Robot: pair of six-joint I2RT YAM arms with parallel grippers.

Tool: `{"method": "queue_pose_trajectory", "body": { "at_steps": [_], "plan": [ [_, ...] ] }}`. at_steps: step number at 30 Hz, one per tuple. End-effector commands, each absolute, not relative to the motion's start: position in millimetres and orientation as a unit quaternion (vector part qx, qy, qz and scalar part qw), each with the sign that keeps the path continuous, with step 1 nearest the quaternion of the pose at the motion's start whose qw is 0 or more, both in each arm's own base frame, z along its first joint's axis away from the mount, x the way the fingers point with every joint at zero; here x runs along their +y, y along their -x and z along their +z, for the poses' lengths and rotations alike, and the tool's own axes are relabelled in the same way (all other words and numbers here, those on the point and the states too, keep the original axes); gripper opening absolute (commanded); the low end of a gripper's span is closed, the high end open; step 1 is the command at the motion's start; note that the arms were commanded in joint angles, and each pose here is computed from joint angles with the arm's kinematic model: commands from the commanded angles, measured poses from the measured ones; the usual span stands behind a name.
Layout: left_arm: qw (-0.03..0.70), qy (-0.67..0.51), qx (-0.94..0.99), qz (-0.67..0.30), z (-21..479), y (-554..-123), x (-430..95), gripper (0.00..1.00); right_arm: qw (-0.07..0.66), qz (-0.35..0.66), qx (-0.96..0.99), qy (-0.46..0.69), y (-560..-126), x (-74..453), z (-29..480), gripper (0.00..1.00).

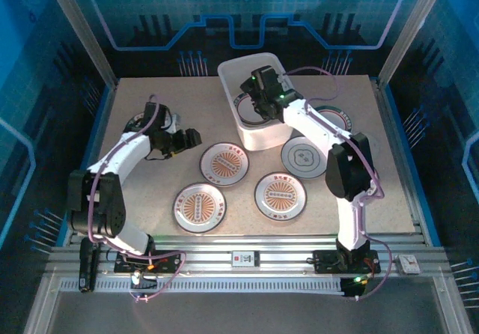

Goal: Place the plates into the plastic bin on the countertop

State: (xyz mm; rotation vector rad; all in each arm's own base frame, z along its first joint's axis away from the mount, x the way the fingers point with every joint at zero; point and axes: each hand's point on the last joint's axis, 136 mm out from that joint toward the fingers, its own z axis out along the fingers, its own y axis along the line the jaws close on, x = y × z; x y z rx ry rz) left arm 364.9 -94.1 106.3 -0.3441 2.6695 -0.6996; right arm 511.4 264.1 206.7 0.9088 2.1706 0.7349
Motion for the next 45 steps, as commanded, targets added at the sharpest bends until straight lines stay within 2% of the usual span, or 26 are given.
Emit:
{"method": "queue_pose_trajectory", "body": {
  "at_steps": [1,8,15,27,30,37,45],
  "plan": [
    [0.133,0.101,0.957,-0.237,83.4,-352.9,-110.3,0.81,0.381,0.31,0.832,-0.256,-496.2,276.5,262.6,0.86],
    [0.139,0.096,0.966,-0.197,71.0,-353.8,-114.3,0.81,0.377,0.33,0.847,-0.178,-457.8,276.9,271.0,0.82],
    [0.133,0.097,0.963,-0.211,59.8,-350.8,-121.7,0.81,0.412,0.331,0.84,-0.12,-417.7,261.1,285.6,0.76],
    [0.097,0.087,0.97,-0.204,37.9,-352.5,-136.8,0.79,0.403,0.34,0.845,-0.09,-400.3,259.0,272.6,0.68],
    [0.093,0.082,0.968,-0.218,35.2,-354.1,-143.2,0.77,0.4,0.341,0.845,-0.098,-399.8,257.2,266.3,0.63],
    [0.088,0.064,0.968,-0.228,29.9,-360.7,-151.4,0.72,0.393,0.34,0.846,-0.122,-395.4,250.7,250.0,0.59],
    [0.087,0.068,0.964,-0.243,24.3,-365.3,-157.6,0.57,0.414,0.331,0.837,-0.134,-398.0,240.8,253.4,0.54]
  ]
}}
